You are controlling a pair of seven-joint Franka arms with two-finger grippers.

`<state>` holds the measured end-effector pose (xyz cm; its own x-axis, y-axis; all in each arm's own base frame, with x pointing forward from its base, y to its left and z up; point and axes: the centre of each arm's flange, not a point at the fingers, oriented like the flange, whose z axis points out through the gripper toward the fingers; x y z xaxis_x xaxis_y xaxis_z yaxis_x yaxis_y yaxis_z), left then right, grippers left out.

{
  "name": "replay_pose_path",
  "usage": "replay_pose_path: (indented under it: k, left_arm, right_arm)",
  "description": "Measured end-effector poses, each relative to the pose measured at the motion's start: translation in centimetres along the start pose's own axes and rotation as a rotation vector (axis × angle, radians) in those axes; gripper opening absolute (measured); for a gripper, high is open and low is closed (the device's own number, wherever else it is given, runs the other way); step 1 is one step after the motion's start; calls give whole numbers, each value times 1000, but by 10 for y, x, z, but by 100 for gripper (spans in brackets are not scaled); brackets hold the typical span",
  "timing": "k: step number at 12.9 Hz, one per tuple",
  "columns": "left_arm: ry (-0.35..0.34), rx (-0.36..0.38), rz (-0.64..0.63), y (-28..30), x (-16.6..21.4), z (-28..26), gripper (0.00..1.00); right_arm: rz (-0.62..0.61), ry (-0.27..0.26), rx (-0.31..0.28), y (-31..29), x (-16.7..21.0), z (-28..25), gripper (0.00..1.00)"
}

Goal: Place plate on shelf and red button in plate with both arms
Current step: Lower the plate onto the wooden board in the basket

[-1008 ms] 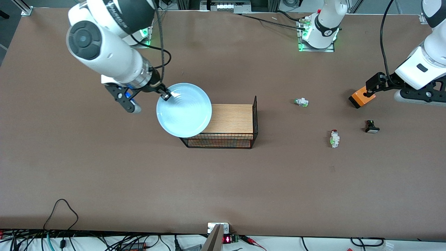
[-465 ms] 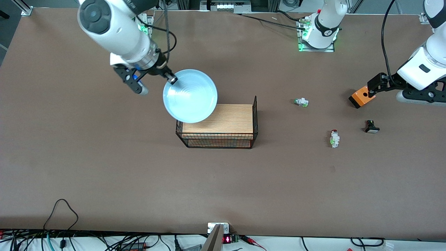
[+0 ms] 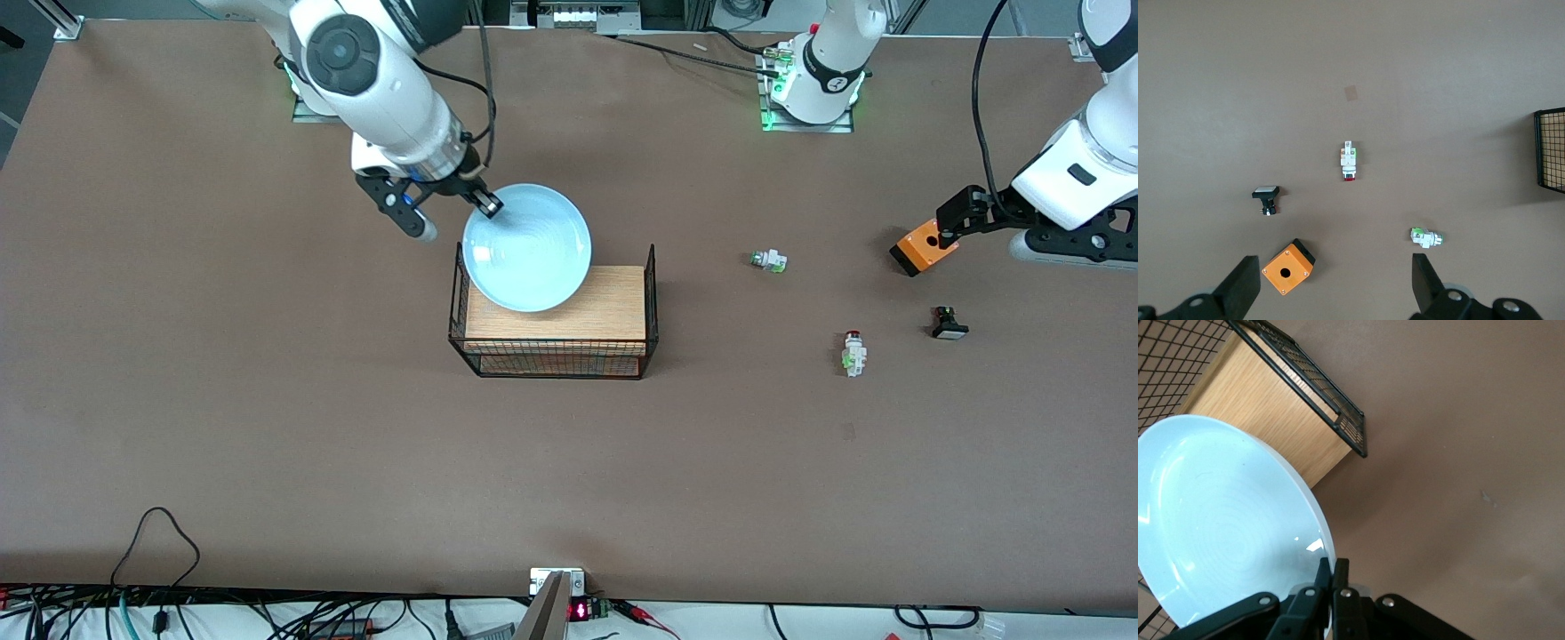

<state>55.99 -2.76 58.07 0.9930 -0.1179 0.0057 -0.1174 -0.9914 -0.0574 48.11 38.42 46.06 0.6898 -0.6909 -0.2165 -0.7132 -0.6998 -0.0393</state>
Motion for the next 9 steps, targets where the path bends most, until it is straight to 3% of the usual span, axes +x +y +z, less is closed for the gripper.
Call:
replay_pose_path:
  k: [9]
  left_arm:
    - [1,0,5,3,0,-1,100]
  right_arm:
    - [4,48,55,-29,-4,62,3]
